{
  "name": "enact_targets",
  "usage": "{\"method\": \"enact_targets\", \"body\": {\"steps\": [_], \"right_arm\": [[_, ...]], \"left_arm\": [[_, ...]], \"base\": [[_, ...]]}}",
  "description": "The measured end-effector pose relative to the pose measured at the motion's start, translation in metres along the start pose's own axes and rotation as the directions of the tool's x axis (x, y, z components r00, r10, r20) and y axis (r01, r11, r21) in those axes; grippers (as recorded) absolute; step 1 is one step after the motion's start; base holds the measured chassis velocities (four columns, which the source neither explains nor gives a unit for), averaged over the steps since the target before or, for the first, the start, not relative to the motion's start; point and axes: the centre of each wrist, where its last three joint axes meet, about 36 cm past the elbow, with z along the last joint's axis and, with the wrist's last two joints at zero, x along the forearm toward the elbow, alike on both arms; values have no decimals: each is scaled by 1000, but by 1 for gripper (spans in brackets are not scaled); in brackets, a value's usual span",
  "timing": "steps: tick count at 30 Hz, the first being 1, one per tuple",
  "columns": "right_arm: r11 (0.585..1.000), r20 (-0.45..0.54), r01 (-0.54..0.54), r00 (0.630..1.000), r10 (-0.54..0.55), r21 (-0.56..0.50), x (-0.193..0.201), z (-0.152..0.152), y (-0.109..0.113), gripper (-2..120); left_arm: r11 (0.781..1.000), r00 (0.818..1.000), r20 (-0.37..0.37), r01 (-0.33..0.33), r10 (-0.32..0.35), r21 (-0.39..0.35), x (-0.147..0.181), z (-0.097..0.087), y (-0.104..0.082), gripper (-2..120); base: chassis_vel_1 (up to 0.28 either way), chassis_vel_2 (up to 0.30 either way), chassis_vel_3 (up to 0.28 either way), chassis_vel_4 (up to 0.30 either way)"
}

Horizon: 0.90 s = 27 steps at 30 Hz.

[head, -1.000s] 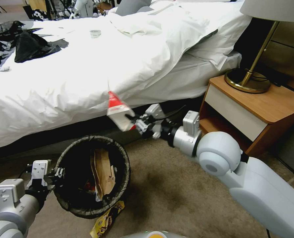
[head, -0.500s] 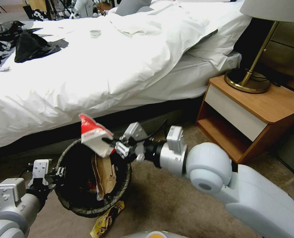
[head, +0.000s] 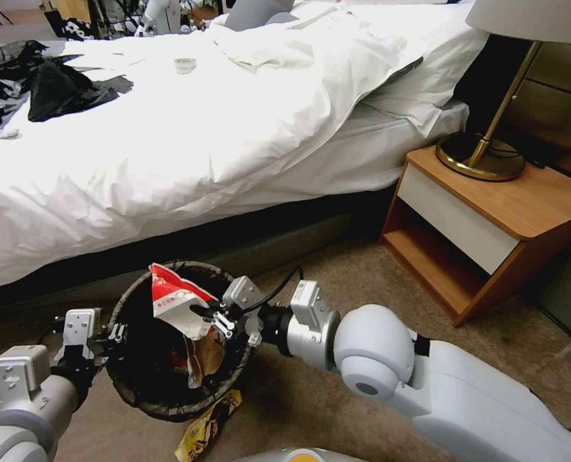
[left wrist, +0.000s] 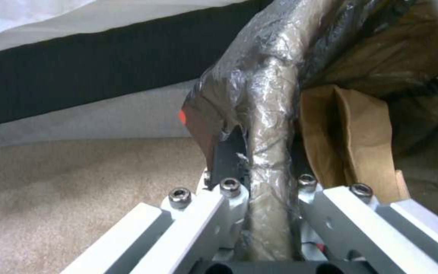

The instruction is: Pick up the trash bin, then pick up the garbage from the floor and place it into the trash bin.

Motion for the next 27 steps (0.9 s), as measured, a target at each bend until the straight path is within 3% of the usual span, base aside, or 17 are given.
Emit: {"method": "enact_targets", "body": {"steps": [13,18,21,27], "right_arm": [[1000,-24,-7,1000,7,13,-10,5,4,58],[1000,-5,-17,1000,17,12,-5,0,3,69],[999,47,-33,998,32,10,10,-16,1,88],[996,137,-88,987,86,9,39,-34,-2,100]], "left_arm": [[1000,1000,4,2,-2,7,0,0,0,1],[1000,1000,5,1,-1,7,0,0,0,1],[1000,1000,5,1,-1,6,0,0,0,1],[1000,1000,5,4,-4,5,0,0,0,1]], "base": [[0,0,0,0],[0,0,0,0],[0,0,0,0],[0,0,0,0]]}}
